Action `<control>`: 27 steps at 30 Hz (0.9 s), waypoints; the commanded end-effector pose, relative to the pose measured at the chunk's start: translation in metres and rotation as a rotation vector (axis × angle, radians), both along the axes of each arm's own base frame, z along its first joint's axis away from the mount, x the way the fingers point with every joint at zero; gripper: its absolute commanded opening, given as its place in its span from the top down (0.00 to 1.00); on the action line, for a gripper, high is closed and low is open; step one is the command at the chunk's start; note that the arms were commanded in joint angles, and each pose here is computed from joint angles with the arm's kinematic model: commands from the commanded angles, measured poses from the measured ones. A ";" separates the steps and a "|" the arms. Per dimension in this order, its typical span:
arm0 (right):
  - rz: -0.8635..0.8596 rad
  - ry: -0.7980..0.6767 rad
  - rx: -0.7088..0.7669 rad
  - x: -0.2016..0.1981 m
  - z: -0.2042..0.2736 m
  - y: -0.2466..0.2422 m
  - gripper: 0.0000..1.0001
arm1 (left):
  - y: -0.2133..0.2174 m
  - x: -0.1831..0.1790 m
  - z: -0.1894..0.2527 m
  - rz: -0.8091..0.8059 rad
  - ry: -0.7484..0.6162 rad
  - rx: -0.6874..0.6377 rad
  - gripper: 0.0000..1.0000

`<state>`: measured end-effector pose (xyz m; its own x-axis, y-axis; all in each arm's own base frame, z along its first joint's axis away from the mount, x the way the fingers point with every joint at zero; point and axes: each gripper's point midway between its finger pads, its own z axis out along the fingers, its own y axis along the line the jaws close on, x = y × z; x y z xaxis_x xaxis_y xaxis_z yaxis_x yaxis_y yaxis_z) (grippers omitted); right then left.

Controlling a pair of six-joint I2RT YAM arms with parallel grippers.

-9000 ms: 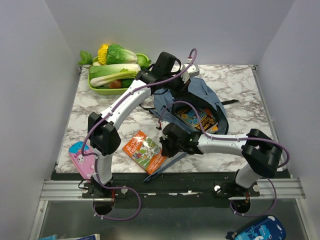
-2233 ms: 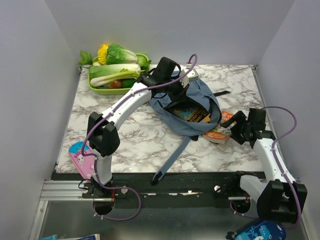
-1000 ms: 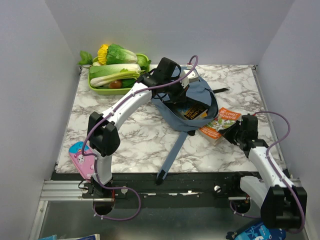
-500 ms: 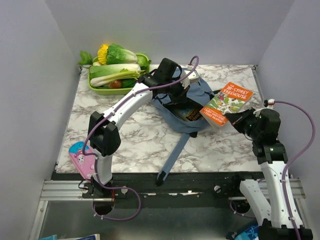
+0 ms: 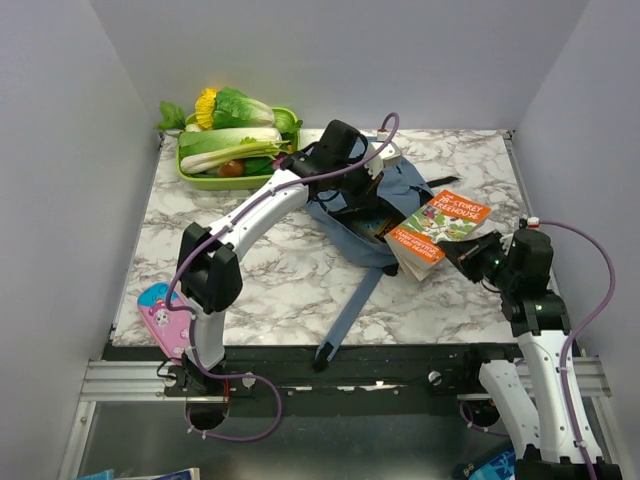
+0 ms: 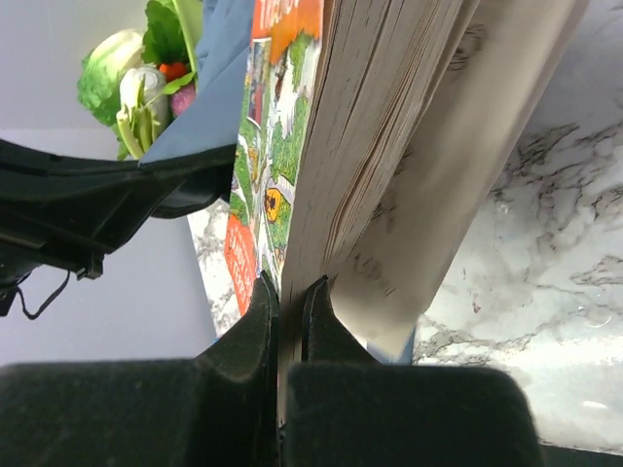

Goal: Pack the student bag
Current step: Place the book in the student bag.

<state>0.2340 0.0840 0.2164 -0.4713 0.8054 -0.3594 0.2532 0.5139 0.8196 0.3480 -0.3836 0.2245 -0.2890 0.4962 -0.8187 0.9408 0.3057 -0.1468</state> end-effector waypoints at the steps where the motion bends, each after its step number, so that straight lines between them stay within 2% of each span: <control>1: 0.078 -0.049 0.095 -0.005 0.015 0.022 0.99 | -0.012 0.016 0.025 0.109 -0.072 -0.084 1.00; 8: 0.099 -0.005 0.134 0.001 0.002 0.035 0.99 | -0.005 0.031 0.066 0.254 -0.169 -0.196 1.00; 11: 0.116 0.007 0.155 0.004 0.000 0.043 0.99 | -0.002 0.030 0.078 0.292 -0.164 -0.233 1.00; 20: 0.190 0.032 0.183 0.018 0.003 0.081 0.99 | -0.014 0.004 0.096 0.180 -0.112 -0.258 1.00; 23: 0.169 0.014 0.146 0.039 0.002 0.082 0.99 | -0.018 -0.017 0.096 0.081 -0.081 -0.252 1.00; 27: 0.208 0.046 0.171 0.061 -0.003 0.103 0.99 | -0.013 -0.022 0.094 0.080 -0.061 -0.227 1.00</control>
